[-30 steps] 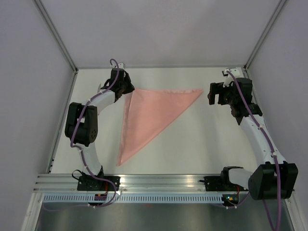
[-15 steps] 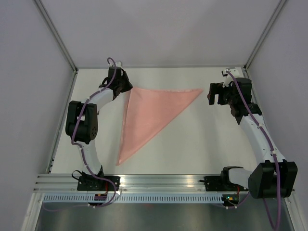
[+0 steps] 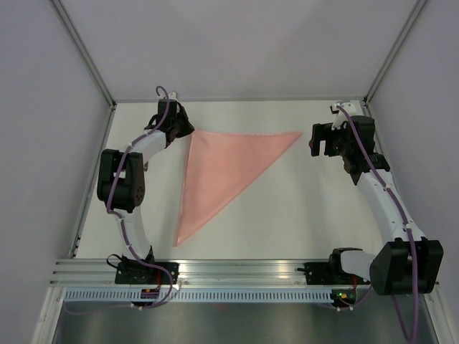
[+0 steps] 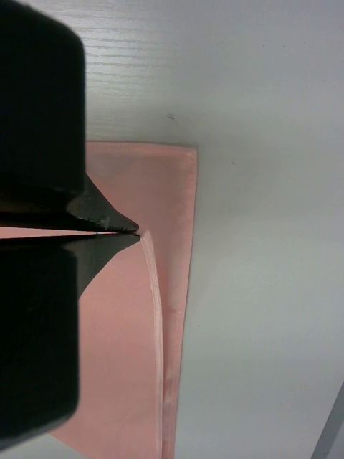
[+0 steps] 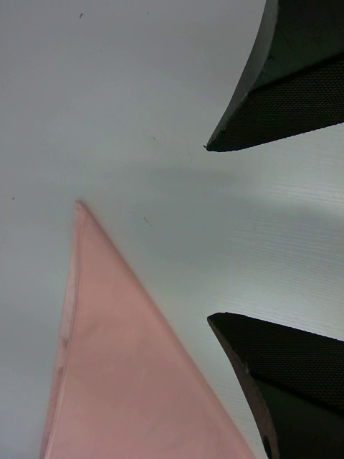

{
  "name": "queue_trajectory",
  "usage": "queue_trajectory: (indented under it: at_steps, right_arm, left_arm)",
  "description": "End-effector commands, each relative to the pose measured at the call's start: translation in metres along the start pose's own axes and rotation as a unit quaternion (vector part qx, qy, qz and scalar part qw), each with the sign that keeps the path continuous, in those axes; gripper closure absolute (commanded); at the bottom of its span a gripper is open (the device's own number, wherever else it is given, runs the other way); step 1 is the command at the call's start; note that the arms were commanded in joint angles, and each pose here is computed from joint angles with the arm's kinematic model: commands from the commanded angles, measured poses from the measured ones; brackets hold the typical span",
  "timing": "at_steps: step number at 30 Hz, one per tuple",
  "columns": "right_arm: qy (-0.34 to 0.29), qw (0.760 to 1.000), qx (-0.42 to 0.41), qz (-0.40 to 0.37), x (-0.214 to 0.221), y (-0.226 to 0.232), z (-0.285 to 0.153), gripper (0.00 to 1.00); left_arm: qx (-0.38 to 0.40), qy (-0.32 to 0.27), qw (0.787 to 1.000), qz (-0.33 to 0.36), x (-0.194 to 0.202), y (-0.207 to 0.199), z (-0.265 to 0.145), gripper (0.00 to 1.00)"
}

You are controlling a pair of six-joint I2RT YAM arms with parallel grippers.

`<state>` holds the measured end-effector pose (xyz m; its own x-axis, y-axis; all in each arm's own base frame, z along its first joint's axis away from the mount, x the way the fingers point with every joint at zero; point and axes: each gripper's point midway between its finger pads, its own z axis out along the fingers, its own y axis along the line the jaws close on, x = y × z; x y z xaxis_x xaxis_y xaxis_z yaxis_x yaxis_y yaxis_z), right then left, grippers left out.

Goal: Fold the napkin, place the utensils inside, and roll it up
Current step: Fold the napkin

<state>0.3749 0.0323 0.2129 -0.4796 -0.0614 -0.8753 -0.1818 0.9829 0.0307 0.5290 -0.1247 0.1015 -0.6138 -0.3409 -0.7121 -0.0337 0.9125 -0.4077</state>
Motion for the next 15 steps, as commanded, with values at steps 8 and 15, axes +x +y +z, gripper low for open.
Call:
queue_trajectory:
  at_steps: [8,15]
  right_arm:
    - [0.0,1.0,0.003,-0.005,0.0008,-0.0012,0.0022,0.02]
    - [0.001,1.0,0.003,-0.004,0.0012,-0.0015,0.0031,0.02]
  left_arm:
    - [0.018,-0.011,1.0,-0.019,-0.0224,-0.0052,0.0012,0.98]
    - [0.019,-0.011,1.0,-0.019,-0.0261,-0.0032,0.0029,0.98]
